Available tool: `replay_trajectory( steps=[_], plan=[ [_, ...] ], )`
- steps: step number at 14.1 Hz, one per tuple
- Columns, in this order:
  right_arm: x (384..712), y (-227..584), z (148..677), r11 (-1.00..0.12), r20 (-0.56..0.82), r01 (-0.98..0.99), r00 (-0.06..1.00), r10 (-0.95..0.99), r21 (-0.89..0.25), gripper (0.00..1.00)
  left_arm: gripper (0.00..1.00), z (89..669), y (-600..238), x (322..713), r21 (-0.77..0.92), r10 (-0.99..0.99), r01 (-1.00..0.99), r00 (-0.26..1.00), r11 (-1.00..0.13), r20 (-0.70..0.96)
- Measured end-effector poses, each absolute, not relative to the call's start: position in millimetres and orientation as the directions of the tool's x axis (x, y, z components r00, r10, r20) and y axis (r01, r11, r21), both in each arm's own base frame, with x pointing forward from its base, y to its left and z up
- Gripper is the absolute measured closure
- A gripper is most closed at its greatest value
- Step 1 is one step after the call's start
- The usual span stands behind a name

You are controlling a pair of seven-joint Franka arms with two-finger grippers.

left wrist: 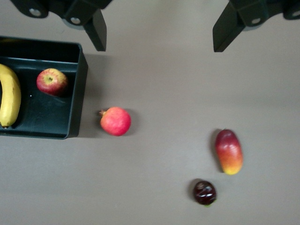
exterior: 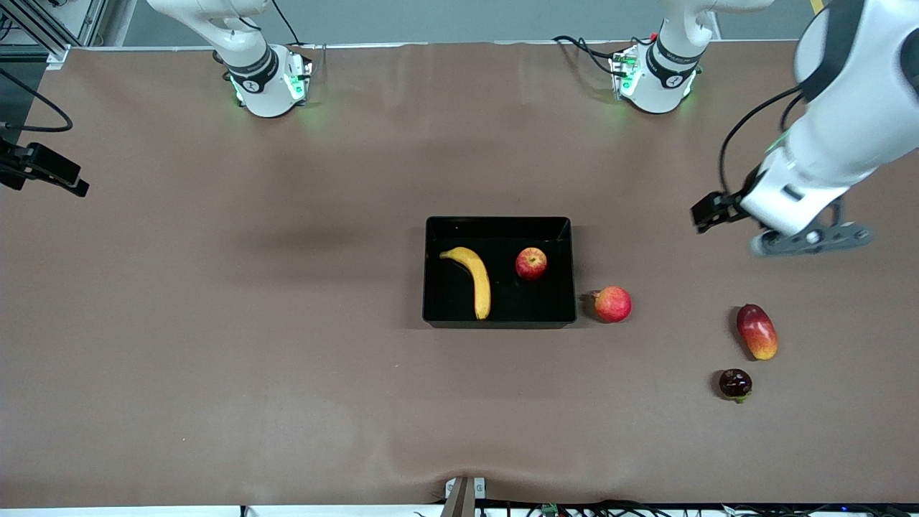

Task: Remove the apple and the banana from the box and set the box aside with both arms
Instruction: 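Reach the left gripper toward the red apple inside the black box, then grasp the red apple in the box with the left gripper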

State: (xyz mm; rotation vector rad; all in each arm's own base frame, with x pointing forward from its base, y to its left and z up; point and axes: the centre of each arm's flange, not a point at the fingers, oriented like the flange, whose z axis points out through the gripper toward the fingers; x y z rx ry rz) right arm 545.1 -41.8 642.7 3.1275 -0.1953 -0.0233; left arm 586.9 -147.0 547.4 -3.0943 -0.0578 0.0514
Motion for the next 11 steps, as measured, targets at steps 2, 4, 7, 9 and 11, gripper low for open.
replay_trajectory(
  steps=[2,4,7,9,11],
  plan=[
    [545,-42,643,-0.992,-0.014,-0.124,0.992,-0.124,0.009,0.0,0.0,521,-165,594,-0.051,0.07,0.067,0.996,-0.996,-0.052],
    [545,-41,643,-0.992,-0.015,-0.123,0.992,-0.124,0.009,0.0,0.0,496,-200,593,-0.06,0.135,0.132,0.989,-0.989,-0.064],
    [545,-41,642,-0.992,-0.015,-0.122,0.992,-0.123,0.009,0.0,0.0,457,-260,574,-0.063,0.247,0.244,0.968,-0.968,-0.046],
    [545,-41,642,-0.992,-0.015,-0.122,0.992,-0.122,0.009,0.0,0.0,433,-291,559,-0.061,0.312,0.309,0.95,-0.949,-0.035],
    [545,-40,642,-0.993,-0.016,-0.122,0.992,-0.122,0.009,0.0,0.0,408,-321,548,-0.06,0.378,0.376,0.925,-0.925,-0.029]
  ],
)
